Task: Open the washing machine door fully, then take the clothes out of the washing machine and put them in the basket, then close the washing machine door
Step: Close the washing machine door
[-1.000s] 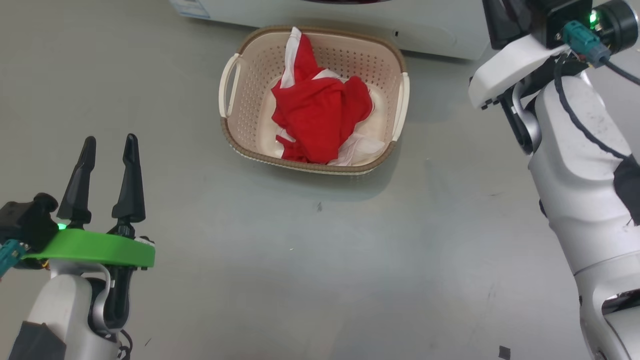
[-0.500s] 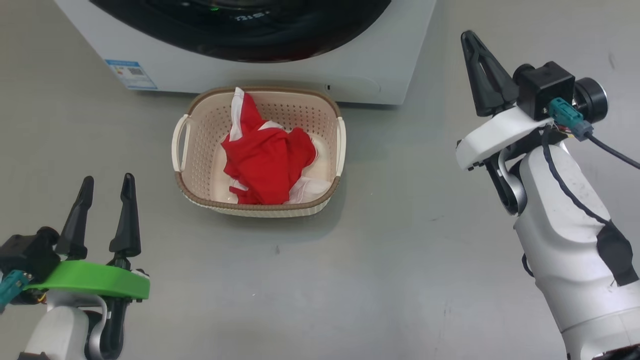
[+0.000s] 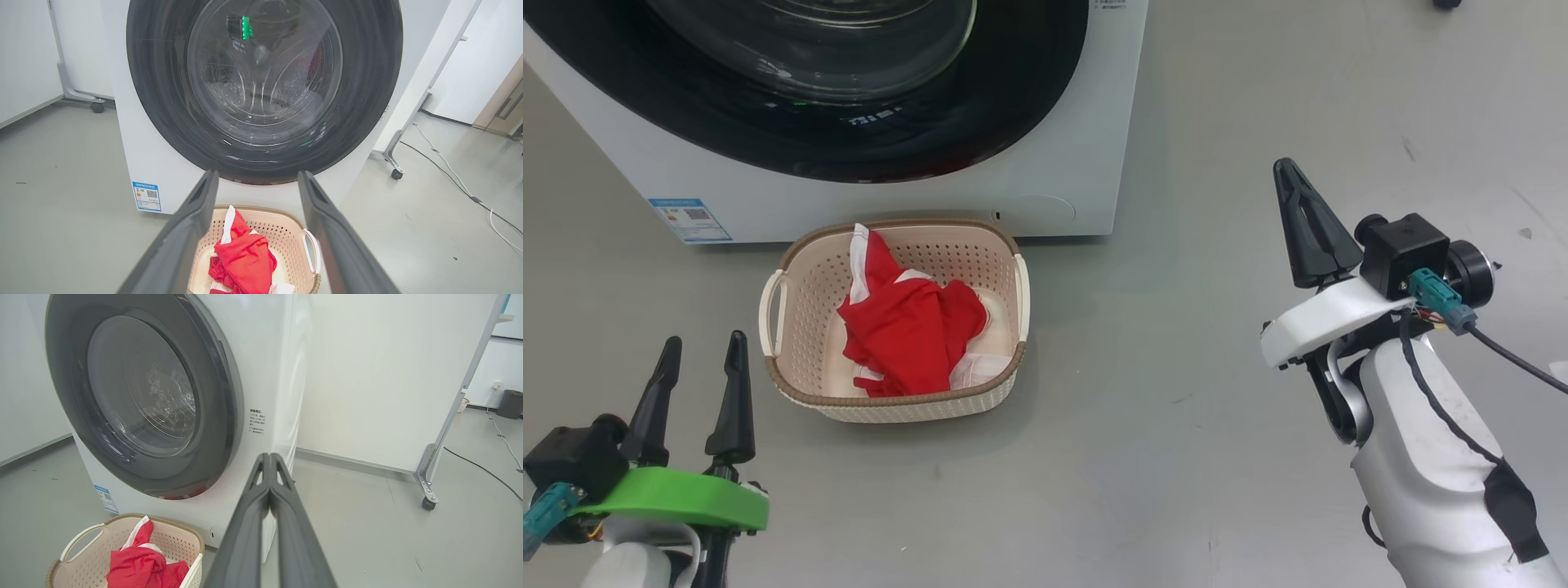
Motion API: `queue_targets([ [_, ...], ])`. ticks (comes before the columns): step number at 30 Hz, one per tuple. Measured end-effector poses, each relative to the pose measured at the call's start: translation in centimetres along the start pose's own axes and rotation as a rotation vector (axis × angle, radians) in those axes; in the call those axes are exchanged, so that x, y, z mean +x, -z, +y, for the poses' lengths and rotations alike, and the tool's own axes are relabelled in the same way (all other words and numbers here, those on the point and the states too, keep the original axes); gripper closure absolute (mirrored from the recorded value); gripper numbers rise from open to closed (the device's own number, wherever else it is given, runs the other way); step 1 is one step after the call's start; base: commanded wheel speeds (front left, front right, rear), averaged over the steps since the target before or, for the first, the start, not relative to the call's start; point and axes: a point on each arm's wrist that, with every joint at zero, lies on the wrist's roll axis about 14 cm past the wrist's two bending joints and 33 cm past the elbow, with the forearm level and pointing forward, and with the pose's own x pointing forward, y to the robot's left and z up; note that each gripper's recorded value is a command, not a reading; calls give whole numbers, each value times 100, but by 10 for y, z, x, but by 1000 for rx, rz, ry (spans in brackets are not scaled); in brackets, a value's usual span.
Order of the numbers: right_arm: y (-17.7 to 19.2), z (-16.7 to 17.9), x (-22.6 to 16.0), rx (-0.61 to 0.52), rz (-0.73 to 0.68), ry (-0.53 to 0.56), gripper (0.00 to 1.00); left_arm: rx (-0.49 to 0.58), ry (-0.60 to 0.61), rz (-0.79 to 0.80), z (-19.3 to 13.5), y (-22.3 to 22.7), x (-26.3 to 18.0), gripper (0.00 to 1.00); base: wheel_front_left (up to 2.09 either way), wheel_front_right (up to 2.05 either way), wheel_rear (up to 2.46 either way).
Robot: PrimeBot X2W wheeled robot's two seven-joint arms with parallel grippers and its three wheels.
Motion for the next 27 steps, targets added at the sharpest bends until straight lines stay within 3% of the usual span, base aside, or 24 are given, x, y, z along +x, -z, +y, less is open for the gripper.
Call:
queue_targets([
  [16, -4, -29, -63, 53, -15, 160, 100, -5, 44, -22, -18, -5, -2, 0, 0, 0, 0],
  [18, -3, -33, -69, 57, -14, 180, 53, -7, 50, -18, -21, -4, -2, 0, 0, 0, 0],
  [19, -3, -33, -71, 59, -14, 185, 4, -10, 50, -17, -22, -3, -2, 0, 0, 0, 0],
  [20, -3, -34, -73, 60, -16, 189, 0, -12, 50, -15, -22, -2, -3, 0, 0, 0, 0],
  [27, -3, -34, -81, 67, -18, 204, 0, -14, 53, -13, -24, 0, -3, 0, 0, 0, 0],
])
